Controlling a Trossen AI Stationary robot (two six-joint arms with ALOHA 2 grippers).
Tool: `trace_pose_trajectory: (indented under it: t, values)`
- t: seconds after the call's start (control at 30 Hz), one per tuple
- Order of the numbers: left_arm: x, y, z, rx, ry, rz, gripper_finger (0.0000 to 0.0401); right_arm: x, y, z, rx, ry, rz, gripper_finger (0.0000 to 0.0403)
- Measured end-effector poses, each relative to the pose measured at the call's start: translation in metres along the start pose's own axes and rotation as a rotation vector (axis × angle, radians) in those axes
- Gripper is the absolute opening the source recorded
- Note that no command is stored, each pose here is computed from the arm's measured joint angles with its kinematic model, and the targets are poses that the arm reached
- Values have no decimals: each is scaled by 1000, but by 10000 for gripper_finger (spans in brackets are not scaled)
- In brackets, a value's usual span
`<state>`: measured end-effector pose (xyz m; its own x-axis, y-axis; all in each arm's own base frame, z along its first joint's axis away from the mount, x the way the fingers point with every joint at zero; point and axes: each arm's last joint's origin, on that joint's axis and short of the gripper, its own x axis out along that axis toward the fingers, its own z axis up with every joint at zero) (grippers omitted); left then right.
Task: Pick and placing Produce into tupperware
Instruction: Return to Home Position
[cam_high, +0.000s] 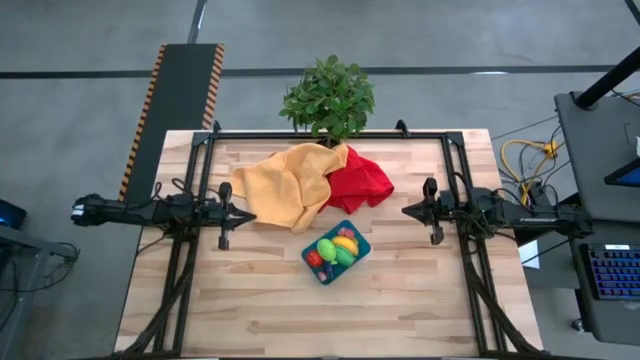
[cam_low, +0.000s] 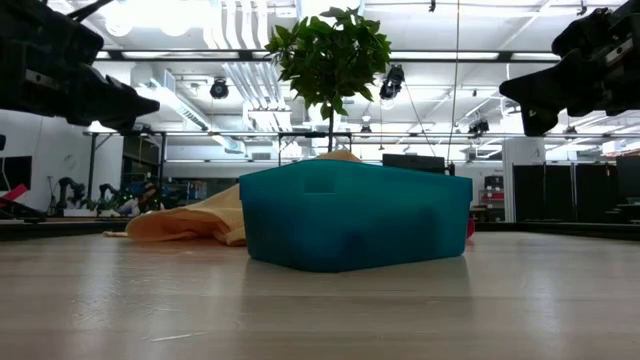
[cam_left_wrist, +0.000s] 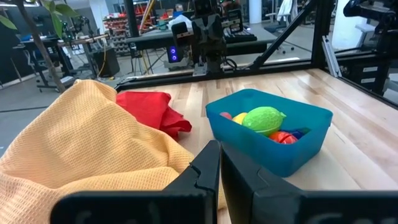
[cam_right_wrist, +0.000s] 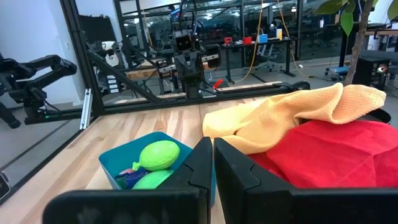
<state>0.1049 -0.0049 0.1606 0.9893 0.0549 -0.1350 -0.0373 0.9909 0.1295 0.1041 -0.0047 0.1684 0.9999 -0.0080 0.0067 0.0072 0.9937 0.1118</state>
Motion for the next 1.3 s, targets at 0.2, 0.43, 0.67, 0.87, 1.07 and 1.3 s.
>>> trace_pose_trajectory:
  t: [0.2,0.43,0.67,0.87,1.07,1.3]
  values:
    - [1,0,-1,2,17,-2,0,0,0,0,0,0,0,9]
    - [2,-1,-2,4,31,-3,0,0,0,0,0,0,0,9]
    - [2,-1,-3,5,35,-4,0,0,0,0,0,0,0,9]
    - [3,-1,-3,5,37,-4,0,0,0,0,0,0,0,9]
    - [2,-1,-3,5,36,-4,0,0,0,0,0,0,0,9]
    - [3,-1,-3,6,37,-4,0,0,0,0,0,0,0,9]
